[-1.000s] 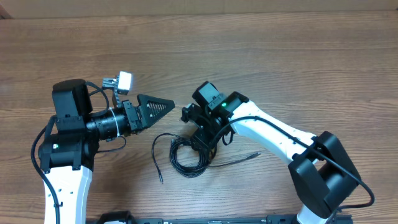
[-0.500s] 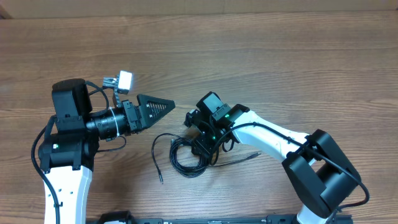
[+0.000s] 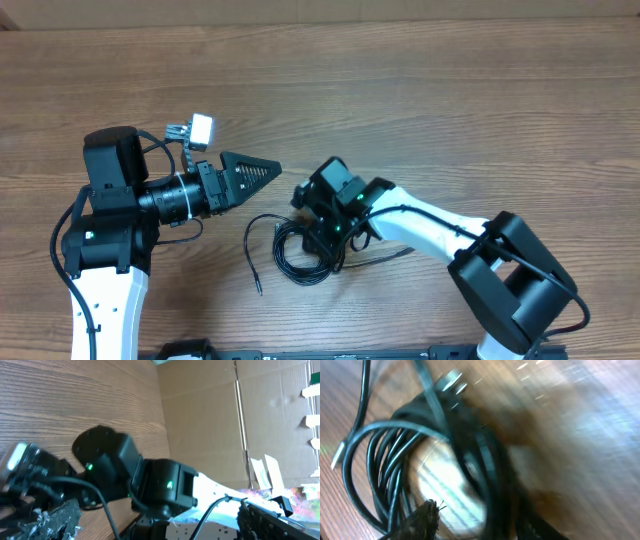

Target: Untangle cables

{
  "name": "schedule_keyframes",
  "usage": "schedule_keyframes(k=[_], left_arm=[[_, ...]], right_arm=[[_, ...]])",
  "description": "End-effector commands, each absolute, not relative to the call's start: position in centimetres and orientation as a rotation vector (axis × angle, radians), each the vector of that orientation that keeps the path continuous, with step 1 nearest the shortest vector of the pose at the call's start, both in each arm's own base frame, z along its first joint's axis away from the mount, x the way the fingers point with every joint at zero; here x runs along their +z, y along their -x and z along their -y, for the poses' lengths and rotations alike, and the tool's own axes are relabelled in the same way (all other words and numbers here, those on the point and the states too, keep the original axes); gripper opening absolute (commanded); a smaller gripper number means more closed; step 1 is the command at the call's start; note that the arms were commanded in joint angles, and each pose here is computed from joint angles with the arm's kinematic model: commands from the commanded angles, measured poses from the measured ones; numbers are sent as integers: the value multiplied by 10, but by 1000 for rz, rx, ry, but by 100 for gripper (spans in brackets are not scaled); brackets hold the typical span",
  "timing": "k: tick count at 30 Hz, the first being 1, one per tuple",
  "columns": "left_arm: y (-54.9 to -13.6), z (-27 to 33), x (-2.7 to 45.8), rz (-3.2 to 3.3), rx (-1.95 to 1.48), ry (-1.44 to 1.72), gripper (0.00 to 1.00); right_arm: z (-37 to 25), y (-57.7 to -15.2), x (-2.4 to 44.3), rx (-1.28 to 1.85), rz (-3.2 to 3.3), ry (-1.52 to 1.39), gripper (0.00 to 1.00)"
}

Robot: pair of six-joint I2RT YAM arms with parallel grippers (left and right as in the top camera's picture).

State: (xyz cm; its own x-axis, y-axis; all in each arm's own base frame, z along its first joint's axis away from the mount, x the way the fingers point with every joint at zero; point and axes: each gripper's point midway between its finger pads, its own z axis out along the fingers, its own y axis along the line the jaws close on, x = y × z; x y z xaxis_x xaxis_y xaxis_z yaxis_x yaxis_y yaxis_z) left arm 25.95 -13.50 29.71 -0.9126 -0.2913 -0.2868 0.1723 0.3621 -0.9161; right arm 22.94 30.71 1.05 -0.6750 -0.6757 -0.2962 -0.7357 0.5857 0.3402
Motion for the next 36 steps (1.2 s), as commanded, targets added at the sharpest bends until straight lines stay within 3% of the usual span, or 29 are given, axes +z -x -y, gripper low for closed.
schedule_keyframes(k=[1, 2, 10, 23, 28, 36], left_arm=[[-256, 137, 309, -2188, -1595, 30, 100], [-256, 137, 309, -2188, -1595, 30, 100], [-256, 137, 309, -2184, -1592, 25, 100], [-257, 137, 310, -2154, -1546, -64, 100], [-257, 136, 307, -2147, -1500, -110, 100], [-275, 104, 258, -2341, -1139, 136, 100]], right_arm=[[-307, -221, 3, 646, -2695, 1209, 9], [-307, -221, 3, 646, -2695, 1210, 4], [-317, -249, 28, 659, -2637, 1152, 4], [-321, -336, 179, 712, -2399, 888, 4], [-315, -342, 224, 737, -2344, 779, 4], [-303, -323, 273, 774, -2266, 728, 4]])
